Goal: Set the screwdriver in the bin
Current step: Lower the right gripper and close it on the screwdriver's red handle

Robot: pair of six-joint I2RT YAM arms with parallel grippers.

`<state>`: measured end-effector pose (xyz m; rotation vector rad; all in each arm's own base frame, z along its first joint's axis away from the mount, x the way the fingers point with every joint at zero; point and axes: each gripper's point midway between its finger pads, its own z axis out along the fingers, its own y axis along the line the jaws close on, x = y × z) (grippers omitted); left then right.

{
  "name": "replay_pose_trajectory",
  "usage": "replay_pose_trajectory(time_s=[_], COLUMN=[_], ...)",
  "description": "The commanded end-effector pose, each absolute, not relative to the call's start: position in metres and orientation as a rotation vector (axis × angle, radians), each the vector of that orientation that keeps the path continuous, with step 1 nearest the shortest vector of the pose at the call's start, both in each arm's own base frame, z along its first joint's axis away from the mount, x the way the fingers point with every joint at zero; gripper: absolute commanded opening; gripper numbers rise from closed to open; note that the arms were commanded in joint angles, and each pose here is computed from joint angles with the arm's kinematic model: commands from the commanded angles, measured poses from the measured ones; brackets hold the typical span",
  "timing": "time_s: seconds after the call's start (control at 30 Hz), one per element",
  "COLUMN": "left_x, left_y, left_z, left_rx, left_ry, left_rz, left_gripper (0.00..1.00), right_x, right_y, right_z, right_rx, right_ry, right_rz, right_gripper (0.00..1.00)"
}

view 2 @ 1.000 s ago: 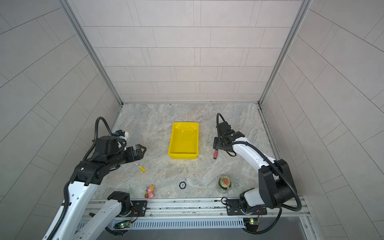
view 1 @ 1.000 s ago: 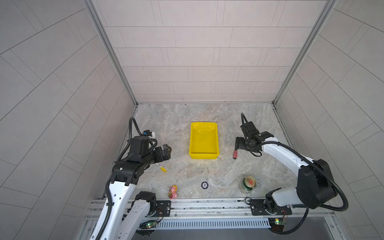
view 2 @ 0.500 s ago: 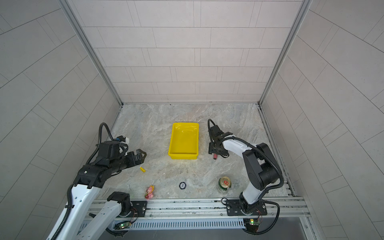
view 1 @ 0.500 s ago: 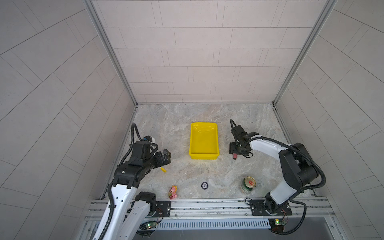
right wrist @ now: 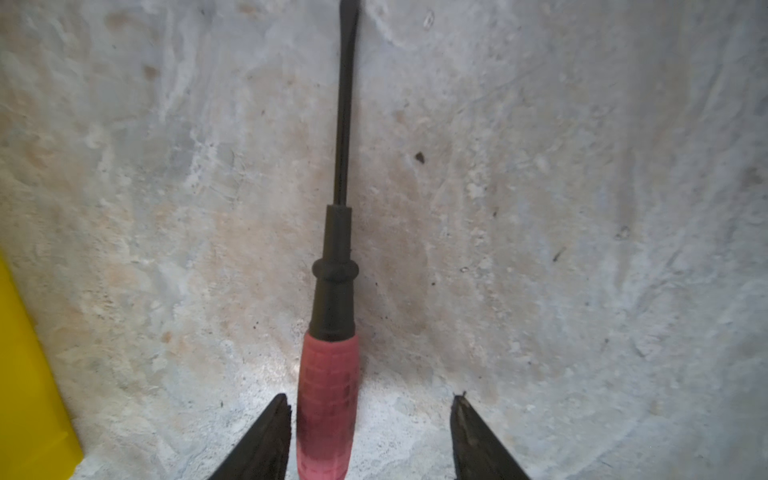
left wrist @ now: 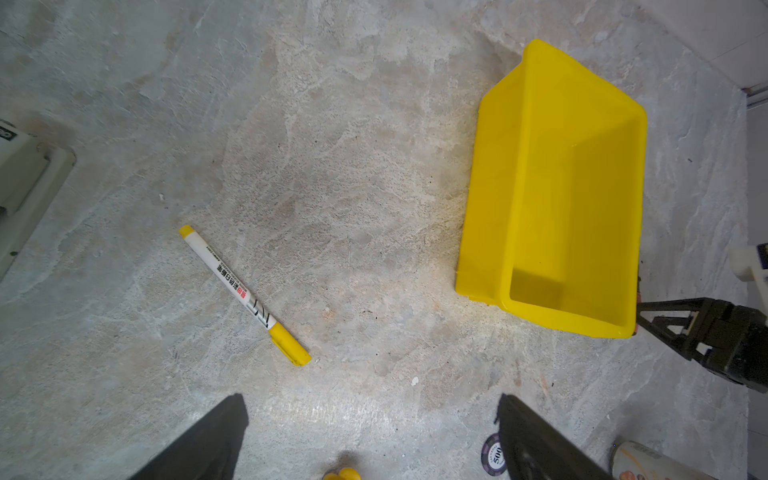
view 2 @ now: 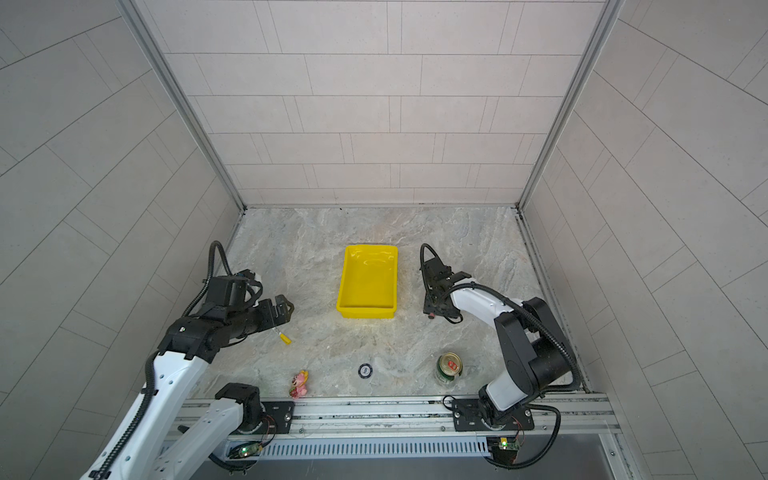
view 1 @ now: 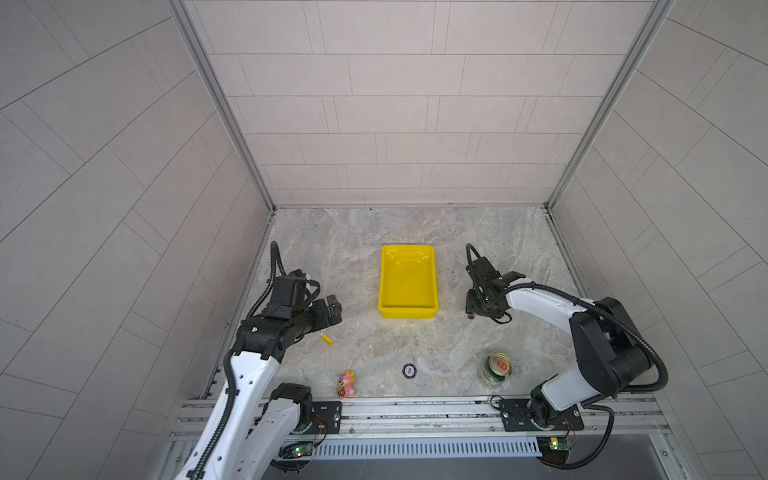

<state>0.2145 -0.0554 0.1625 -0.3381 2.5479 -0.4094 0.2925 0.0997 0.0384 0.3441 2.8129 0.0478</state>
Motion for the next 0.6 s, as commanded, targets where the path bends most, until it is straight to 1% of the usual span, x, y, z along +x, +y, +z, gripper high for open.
replay_pose_trajectory(time_s=[0.0, 0.13, 0.27, 0.37, 0.4, 0.43, 0.47, 0.5, 0.57], left_x=[0.232, 0.261, 0.294, 0.318, 0.326, 0.333, 0.340, 0.344, 0.348], left_y=[-0.062, -0.066, -0.082, -0.088, -0.088, -0.091, -0.090, -0.089, -0.088], left_z=[0.176, 0.188, 0.197, 0.204, 0.206, 0.207, 0.205, 0.203, 0.196], left_rx=[-0.294, -0.265, -0.230, -0.189, -0.163, -0.122, -0.101, -0.096, -0.101], left_ry=[2.512, 2.466, 2.484, 2.478, 2.469, 2.456, 2.449, 2.451, 2.475], left_rz=[-0.438, -0.441, -0.510, -0.515, -0.509, -0.506, -0.484, -0.466, -0.460], left_gripper=[1.00, 1.00, 1.00, 1.00, 1.00, 1.00, 1.00, 1.00, 1.00], right_x=[0.292, 0.295, 0.300, 0.304, 0.306, 0.308, 0.309, 0.310, 0.311], right_y=[0.097, 0.091, 0.094, 0.097, 0.101, 0.108, 0.112, 0.114, 0.111], right_z=[0.049, 0.063, 0.073, 0.076, 0.077, 0.078, 0.079, 0.079, 0.081], right_rx=[0.359, 0.345, 0.314, 0.300, 0.281, 0.253, 0.230, 0.209, 0.200], right_ry=[2.775, 2.739, 2.719, 2.717, 2.716, 2.712, 2.711, 2.713, 2.719], right_rz=[0.024, -0.014, 0.007, 0.019, 0.048, 0.090, 0.112, 0.113, 0.069], right_gripper=[0.56, 0.54, 0.54, 0.54, 0.55, 0.58, 0.64, 0.66, 0.66])
